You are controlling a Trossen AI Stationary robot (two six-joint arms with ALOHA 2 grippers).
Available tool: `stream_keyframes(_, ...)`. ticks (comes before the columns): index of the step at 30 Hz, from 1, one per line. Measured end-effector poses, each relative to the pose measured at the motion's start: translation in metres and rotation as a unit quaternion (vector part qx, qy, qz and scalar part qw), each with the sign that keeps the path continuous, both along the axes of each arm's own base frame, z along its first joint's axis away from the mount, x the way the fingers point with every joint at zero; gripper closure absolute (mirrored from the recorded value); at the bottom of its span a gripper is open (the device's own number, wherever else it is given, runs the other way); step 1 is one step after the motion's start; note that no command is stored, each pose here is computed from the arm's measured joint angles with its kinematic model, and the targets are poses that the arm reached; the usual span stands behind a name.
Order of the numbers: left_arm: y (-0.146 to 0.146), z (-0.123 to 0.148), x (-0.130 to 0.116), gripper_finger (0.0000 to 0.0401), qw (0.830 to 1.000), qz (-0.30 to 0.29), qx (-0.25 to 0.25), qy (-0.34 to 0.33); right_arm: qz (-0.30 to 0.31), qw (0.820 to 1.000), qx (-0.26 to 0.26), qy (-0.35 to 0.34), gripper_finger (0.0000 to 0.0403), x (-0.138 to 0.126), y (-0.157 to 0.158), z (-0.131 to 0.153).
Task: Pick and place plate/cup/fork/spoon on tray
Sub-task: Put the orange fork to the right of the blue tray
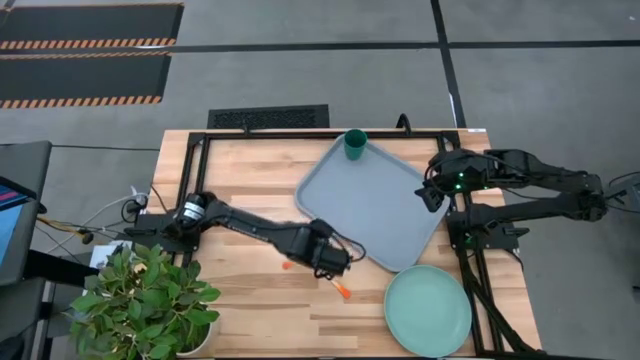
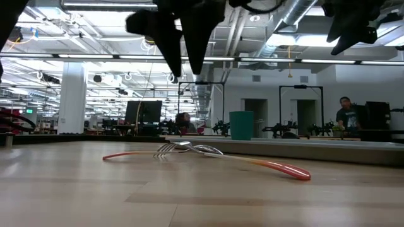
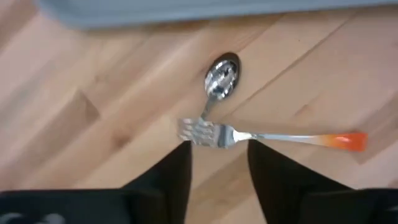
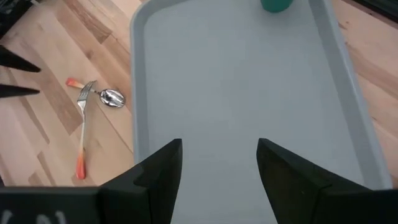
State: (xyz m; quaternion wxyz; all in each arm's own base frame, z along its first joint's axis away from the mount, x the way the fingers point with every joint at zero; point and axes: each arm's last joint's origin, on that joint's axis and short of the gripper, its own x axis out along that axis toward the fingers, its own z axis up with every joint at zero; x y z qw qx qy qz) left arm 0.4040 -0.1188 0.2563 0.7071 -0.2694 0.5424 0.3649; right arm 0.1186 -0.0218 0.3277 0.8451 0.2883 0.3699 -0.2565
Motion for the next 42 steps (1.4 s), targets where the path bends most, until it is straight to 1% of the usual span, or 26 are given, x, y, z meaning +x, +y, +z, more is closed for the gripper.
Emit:
stream_keyframes(3, -0.011, 0.000, -0.004, 0.0211, 0.998, 0.055, 0.001, -0.017, 0.000, 1.000, 0.001, 0.008, 0.0171, 0.004, -0.001, -0.002)
stream_keyframes(6, -0.021, 0.000, -0.007, 0.0194, 0.994, 0.102, 0.010, -0.041, -0.007, 1.000, 0.008, 0.017, 0.0171, 0.008, -0.001, -0.004)
stream_keyframes(8, -0.027, 0.001, -0.010, 0.0192, 0.990, 0.126, 0.014, -0.055, -0.010, 1.000, 0.011, 0.025, 0.0171, 0.012, -0.002, -0.006)
stream_keyframes(12, -0.042, 0.001, -0.015, 0.0198, 0.988, 0.139, 0.009, -0.066, -0.008, 0.999, 0.017, 0.039, 0.0171, 0.022, -0.003, -0.010)
stream_keyframes(15, -0.053, 0.001, -0.017, 0.0204, 0.985, 0.153, -0.003, -0.085, 0.029, 0.998, 0.038, 0.035, 0.0171, 0.033, -0.002, -0.013)
stream_keyframes(18, -0.059, -0.001, -0.020, 0.0208, 0.976, 0.191, -0.008, -0.100, 0.065, 0.996, 0.045, 0.037, 0.0171, 0.044, 0.001, -0.016)
stream_keyframes(20, -0.060, -0.011, -0.021, 0.0209, 0.968, 0.227, -0.006, -0.105, 0.084, 0.995, 0.040, 0.045, 0.0171, 0.050, 0.004, -0.019)
stream_keyframes(22, -0.060, -0.021, -0.022, 0.0209, 0.960, 0.262, -0.016, -0.100, 0.095, 0.993, 0.038, 0.050, 0.0171, 0.053, 0.006, -0.021)
stream_keyframes(25, -0.060, -0.035, -0.016, 0.0209, 0.953, 0.270, -0.042, -0.128, 0.105, 0.992, 0.038, 0.059, 0.0171, 0.057, 0.009, -0.023)
stream_keyframes(28, -0.054, -0.055, -0.009, 0.0209, 0.939, 0.300, -0.052, -0.157, 0.115, 0.991, 0.038, 0.062, 0.0171, 0.058, 0.012, -0.024)
stream_keyframes(31, -0.044, -0.073, -0.005, 0.0209, 0.931, 0.319, -0.072, -0.165, 0.127, 0.989, 0.035, 0.063, 0.0171, 0.058, 0.015, -0.024)
stream_keyframes(34, -0.037, -0.088, -0.006, 0.0209, 0.922, 0.342, -0.074, -0.165, 0.139, 0.988, 0.029, 0.063, 0.0171, 0.057, 0.017, -0.023)
stream_keyframes(35, -0.036, -0.091, -0.006, 0.0209, 0.917, 0.352, -0.081, -0.168, 0.142, 0.987, 0.029, 0.063, 0.0171, 0.057, 0.017, -0.023)
stream_keyframes(38, -0.034, -0.098, -0.009, 0.0209, 0.911, 0.370, -0.087, -0.157, 0.149, 0.986, 0.027, 0.064, 0.0171, 0.057, 0.019, -0.023)
stream_keyframes(42, -0.031, -0.108, -0.007, 0.0209, 0.896, 0.392, -0.100, -0.184, 0.164, 0.984, 0.022, 0.065, 0.0171, 0.057, 0.022, -0.023)
